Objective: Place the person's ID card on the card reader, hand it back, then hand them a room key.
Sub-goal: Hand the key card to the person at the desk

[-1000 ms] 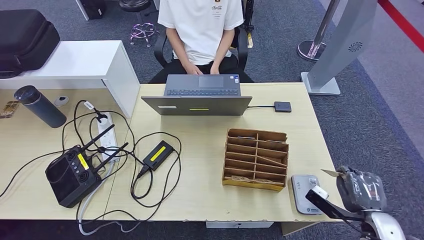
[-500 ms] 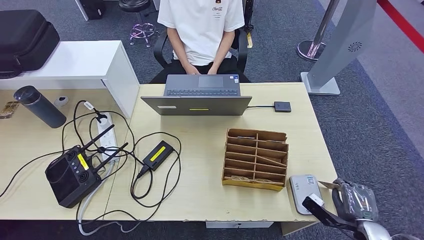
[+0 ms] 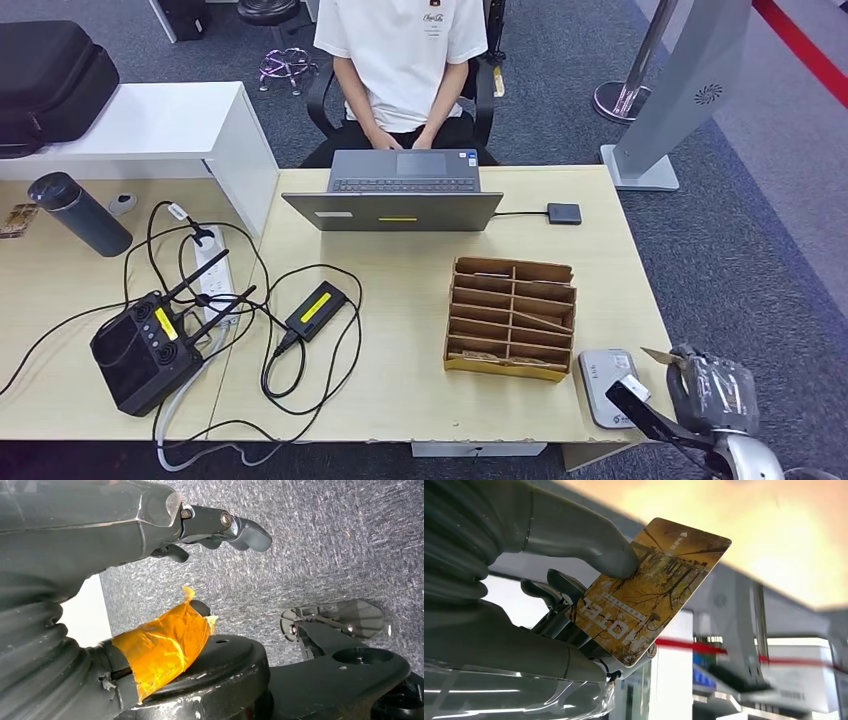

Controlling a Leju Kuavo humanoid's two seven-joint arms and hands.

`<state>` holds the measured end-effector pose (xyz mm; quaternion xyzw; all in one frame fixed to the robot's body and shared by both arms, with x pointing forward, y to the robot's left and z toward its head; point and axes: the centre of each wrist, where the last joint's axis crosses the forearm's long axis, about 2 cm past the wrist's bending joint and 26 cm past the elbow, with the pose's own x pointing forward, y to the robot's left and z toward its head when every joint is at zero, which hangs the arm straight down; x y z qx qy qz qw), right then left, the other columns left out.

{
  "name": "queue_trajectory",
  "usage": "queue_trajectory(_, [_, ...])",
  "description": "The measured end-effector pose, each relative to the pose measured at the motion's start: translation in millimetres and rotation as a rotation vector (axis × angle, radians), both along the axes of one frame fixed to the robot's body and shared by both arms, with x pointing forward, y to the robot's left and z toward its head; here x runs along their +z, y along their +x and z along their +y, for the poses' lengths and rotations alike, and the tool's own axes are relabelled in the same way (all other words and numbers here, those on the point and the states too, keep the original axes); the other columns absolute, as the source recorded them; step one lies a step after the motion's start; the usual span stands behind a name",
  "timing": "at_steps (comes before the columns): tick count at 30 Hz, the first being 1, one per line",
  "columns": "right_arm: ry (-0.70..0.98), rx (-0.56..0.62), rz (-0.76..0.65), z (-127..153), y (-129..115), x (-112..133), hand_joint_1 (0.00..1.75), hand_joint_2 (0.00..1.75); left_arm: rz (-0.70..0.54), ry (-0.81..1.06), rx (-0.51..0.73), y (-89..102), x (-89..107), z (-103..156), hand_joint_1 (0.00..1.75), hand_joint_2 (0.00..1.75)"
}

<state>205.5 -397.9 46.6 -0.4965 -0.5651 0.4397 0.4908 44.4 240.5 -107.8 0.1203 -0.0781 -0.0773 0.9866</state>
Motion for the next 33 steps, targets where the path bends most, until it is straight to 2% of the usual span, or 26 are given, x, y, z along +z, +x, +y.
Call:
queue_trajectory(6, [0.023,0.036,-0.275,-0.6,39.4,67.1,1.75,1.75,-0.005,0.007,-0.03,0.9,0.0,0.9,0.0,1.75])
queue_trajectory(10, [0.012,0.061,-0.367,-3.3,58.9,102.8,1.75,1.75,-0.009,0.011,-0.055,1.3,0.1,1.1,0.0,1.75])
queue_trajectory(12, [-0.008,0.077,-0.412,-5.1,77.4,127.4,1.75,1.75,-0.015,0.019,-0.094,1.9,0.1,1.8,0.0,1.75])
queue_trajectory(15, [-0.063,0.086,-0.491,-0.4,129.9,181.9,1.75,1.75,-0.026,0.03,-0.153,6.2,0.7,1.6,0.0,1.75])
queue_trajectory(17, [-0.093,0.079,-0.533,12.7,168.7,216.4,1.75,1.75,-0.034,0.035,-0.18,12.2,1.6,0.1,0.0,1.75])
queue_trajectory(21, [-0.123,0.073,-0.566,67.8,228.3,260.6,1.75,1.75,-0.052,0.038,-0.236,18.9,3.1,-4.1,0.0,1.75])
queue_trajectory(24, [-0.156,0.105,-0.563,110.7,251.4,278.4,1.75,1.75,-0.059,0.044,-0.266,20.1,3.4,-5.4,0.0,1.75])
queue_trajectory(28, [-0.209,0.158,-0.54,158.5,263.5,285.0,1.75,1.75,-0.072,0.065,-0.291,20.7,3.9,-7.6,0.0,1.75])
queue_trajectory(33, [-0.229,0.206,-0.511,193.5,266.9,282.5,1.75,1.75,-0.077,0.07,-0.308,21.3,4.2,-8.8,0.0,1.75])
